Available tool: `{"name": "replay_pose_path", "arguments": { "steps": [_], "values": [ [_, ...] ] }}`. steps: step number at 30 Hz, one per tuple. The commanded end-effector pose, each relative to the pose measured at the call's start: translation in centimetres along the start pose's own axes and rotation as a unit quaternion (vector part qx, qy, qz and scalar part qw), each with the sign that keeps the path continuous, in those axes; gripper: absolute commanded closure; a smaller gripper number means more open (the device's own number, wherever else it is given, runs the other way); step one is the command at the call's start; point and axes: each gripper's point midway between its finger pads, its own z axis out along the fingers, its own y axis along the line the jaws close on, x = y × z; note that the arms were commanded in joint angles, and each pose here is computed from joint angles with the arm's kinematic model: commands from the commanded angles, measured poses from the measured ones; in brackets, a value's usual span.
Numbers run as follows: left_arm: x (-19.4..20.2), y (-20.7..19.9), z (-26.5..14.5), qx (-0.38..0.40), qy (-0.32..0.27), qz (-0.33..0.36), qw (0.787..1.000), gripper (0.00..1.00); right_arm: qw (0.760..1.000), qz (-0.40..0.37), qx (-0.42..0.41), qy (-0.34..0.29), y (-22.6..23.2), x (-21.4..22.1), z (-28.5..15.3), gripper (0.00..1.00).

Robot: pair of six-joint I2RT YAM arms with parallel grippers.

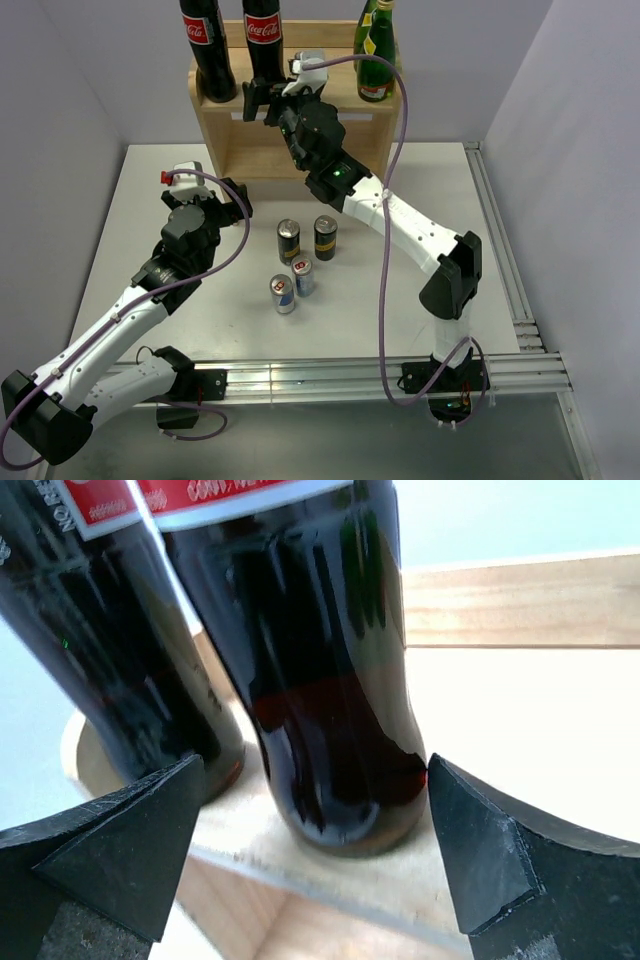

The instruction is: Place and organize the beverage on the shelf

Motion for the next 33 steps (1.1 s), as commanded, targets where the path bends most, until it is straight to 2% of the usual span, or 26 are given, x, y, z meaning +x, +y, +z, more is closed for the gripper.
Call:
{"name": "replay_pose_path", "arguments": {
  "steps": [1, 13, 26, 29, 30, 32, 33],
  "values": [
    [-1.6, -0.7, -0.1, 0.012, -0.018, -0.022, 1.0, 0.01, 0.994, -0.015, 0.039, 0.103, -1.5, 7.5, -1.6, 0.01],
    [-1.5, -0.6, 0.0, 0.006, -0.015, -0.022, 1.0, 0.02, 0.994, -0.01, 0.049, 0.098, -2.6, 6.5, -3.5, 0.01],
    [-1.7, -0.9, 0.0, 0.009, -0.01, -0.027, 1.0, 0.03, 0.994, -0.004, 0.057, 0.096, -3.3, 5.3, -7.9, 0.01],
    [-1.4, -0.9, -0.3, 0.009, -0.001, -0.029, 1.0, 0.03, 0.993, 0.002, 0.069, 0.099, -3.6, 4.9, -10.2, 0.02],
    [-1.2, -1.1, -0.5, 0.013, 0.0, -0.033, 0.999, 0.02, 0.994, 0.015, 0.066, 0.088, -3.4, 3.3, -11.4, 0.01],
    [0.4, -1.3, -1.0, 0.018, 0.022, -0.034, 0.999, 0.02, 0.992, 0.013, 0.079, 0.098, -4.4, 4.3, -13.4, 0.02],
    [1.0, -2.0, -1.5, 0.029, 0.03, -0.036, 0.998, 0.02, 0.993, 0.032, 0.075, 0.087, -4.2, 2.7, -14.7, 0.02]
  ]
}}
